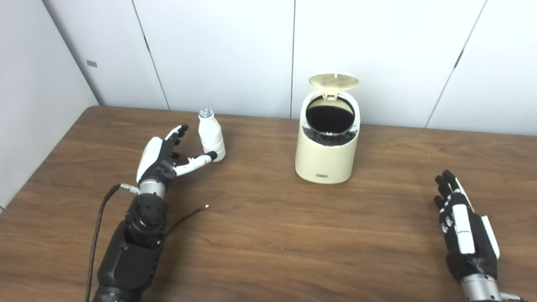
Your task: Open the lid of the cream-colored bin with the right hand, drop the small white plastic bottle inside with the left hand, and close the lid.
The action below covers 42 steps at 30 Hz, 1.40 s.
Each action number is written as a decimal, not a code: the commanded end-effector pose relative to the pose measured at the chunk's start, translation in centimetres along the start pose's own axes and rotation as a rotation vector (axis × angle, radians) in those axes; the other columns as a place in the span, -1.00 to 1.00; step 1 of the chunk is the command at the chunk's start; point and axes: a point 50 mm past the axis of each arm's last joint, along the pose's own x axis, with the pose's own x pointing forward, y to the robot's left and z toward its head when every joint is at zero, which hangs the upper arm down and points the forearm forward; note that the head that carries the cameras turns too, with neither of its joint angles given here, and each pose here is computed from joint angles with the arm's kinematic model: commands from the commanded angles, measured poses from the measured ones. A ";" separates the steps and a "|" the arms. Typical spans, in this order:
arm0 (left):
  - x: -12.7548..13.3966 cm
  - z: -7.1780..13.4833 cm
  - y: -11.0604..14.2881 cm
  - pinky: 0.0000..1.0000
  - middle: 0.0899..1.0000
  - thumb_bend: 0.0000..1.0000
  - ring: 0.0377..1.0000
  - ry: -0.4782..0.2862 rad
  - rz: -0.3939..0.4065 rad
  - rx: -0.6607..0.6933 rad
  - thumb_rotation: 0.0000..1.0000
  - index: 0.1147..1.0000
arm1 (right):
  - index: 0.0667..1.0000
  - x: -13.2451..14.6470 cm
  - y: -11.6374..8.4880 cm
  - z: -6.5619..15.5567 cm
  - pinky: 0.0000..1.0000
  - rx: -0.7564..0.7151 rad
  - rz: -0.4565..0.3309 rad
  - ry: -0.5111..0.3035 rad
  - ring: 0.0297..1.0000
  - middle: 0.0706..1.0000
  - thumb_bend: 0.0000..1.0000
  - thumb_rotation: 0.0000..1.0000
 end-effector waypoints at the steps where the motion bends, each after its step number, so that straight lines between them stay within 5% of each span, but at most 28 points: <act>1: 1.3 1.9 1.6 0.65 0.81 0.72 0.80 -0.067 0.054 0.006 -0.21 0.83 | 0.90 0.3 0.1 1.0 1.00 -0.013 0.006 -0.043 1.00 0.88 0.17 0.70; 42: 2.3 4.0 1.6 0.60 0.60 0.70 0.69 -0.164 0.053 0.037 -0.30 0.59 | 0.91 0.2 0.6 0.5 1.00 -0.051 0.004 -0.017 0.99 0.88 0.23 0.79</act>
